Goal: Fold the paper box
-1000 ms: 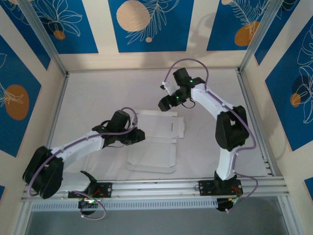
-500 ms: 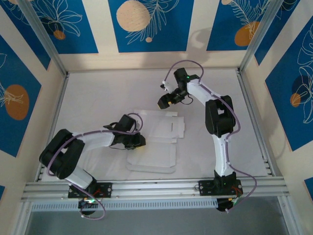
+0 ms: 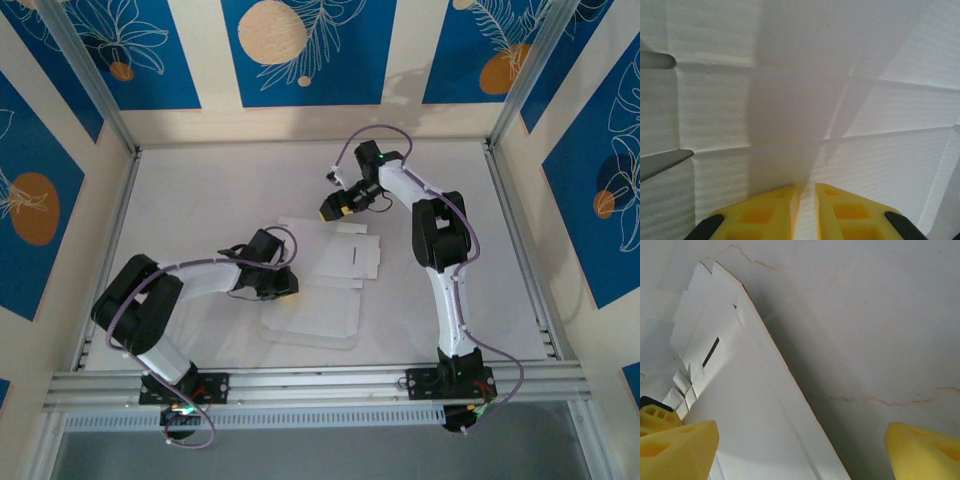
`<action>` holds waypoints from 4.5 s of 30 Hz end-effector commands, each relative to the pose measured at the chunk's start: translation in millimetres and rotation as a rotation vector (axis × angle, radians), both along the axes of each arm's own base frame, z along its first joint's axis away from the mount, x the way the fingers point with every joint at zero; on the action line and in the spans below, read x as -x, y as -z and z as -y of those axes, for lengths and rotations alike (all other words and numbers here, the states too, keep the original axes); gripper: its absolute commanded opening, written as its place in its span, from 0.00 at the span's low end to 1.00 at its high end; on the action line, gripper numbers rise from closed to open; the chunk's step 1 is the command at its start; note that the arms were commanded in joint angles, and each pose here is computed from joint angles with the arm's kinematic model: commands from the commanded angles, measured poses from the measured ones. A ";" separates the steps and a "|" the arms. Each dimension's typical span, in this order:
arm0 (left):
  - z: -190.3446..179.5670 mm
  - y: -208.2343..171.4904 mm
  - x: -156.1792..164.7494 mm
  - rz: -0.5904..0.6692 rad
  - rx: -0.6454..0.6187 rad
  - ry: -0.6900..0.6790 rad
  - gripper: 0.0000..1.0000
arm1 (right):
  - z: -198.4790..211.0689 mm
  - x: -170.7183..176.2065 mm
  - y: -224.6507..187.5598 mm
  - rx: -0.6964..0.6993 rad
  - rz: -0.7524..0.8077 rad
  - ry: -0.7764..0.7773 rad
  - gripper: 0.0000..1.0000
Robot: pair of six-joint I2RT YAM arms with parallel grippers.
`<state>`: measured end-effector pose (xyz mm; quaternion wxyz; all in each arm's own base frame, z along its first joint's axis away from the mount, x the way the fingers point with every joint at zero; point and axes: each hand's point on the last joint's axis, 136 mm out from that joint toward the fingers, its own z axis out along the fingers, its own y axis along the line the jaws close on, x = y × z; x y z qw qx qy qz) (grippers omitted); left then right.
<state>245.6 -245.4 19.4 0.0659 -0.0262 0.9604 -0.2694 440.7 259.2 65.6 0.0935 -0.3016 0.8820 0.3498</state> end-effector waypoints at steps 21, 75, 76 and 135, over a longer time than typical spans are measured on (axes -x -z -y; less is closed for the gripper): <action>-46.9 13.5 -1.9 0.003 -0.277 0.023 0.19 | -8.1 44.1 16.5 -0.056 -0.317 0.034 0.79; -25.6 -272.0 -106.3 0.129 0.609 -0.436 0.60 | -33.3 110.0 -202.3 0.060 1.081 -0.208 0.02; -24.8 -276.4 -107.4 0.135 0.617 -0.433 0.59 | -34.5 111.7 -206.4 0.062 1.103 -0.211 0.02; -49.7 -275.9 -92.2 0.093 0.701 -0.670 0.00 | -20.0 149.8 -210.5 -0.387 -0.360 0.824 0.62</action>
